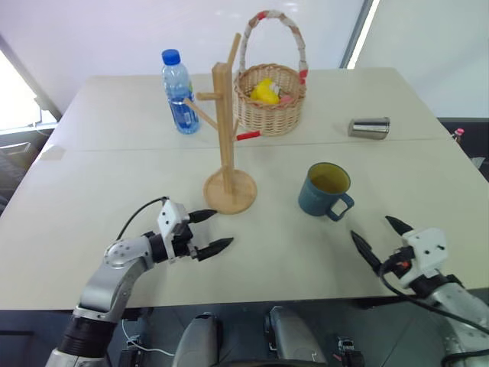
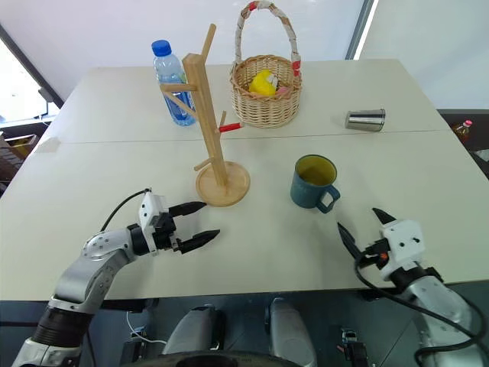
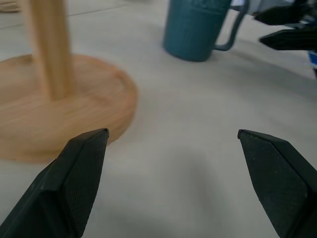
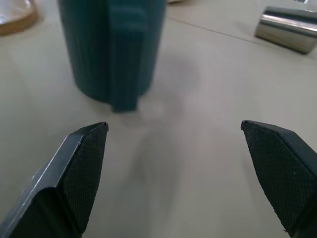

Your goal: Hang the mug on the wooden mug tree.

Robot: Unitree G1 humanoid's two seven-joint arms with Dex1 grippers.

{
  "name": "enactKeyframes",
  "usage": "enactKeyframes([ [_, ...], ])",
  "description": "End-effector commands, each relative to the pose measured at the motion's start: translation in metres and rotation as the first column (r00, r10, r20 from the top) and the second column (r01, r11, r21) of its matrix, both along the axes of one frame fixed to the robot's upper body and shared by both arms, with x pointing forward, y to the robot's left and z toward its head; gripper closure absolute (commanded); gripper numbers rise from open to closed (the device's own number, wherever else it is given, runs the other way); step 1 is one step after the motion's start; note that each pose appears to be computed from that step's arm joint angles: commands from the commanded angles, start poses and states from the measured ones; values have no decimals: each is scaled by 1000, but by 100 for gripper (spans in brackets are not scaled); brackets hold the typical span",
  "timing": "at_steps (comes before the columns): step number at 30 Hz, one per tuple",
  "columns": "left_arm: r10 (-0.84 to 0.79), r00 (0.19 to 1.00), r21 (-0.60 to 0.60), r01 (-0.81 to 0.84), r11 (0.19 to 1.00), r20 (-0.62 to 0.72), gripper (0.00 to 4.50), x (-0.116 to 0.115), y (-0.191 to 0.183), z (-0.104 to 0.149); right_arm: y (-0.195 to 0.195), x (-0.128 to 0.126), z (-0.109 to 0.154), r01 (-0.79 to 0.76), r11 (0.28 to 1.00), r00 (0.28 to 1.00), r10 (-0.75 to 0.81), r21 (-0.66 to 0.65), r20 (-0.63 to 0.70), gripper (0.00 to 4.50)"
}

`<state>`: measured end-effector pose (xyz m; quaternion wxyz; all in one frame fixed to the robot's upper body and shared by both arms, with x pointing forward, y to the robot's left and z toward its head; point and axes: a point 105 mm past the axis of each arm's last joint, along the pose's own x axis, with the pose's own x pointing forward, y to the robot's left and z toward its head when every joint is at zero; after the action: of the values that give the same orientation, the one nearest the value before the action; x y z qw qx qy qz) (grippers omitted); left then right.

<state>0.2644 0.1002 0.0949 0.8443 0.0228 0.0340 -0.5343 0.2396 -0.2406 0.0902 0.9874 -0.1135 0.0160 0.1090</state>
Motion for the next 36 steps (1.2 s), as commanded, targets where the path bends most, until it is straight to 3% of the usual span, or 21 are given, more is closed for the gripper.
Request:
enactKeyframes([
  [1, -92, 993, -20, 94, 995, 75, 0, -10, -24, 18, 10, 10, 9, 73, 997, 994, -74, 12, 80, 4],
  [7, -126, 985, -55, 133, 990, 121, 0, -16, -38, 30, 8, 20, 4, 201, 977, 972, -208, 65, 108, 4],
  [22, -170, 978, -46, 177, 983, 124, 0, -27, -43, 26, 7, 35, -8, 227, 967, 968, -237, 118, 81, 4],
  [25, -161, 979, -48, 168, 985, 125, 0, -27, -43, 26, 11, 38, -10, 212, 969, 971, -223, 128, 80, 126],
  [31, -143, 982, -51, 150, 987, 123, 0, -27, -41, 25, 20, 40, -7, 166, 975, 979, -181, 146, 94, 439],
  [36, -128, 984, -49, 135, 990, 126, 0, -26, -39, 24, 26, 41, 1, 123, 987, 983, -136, 100, 127, 445],
])
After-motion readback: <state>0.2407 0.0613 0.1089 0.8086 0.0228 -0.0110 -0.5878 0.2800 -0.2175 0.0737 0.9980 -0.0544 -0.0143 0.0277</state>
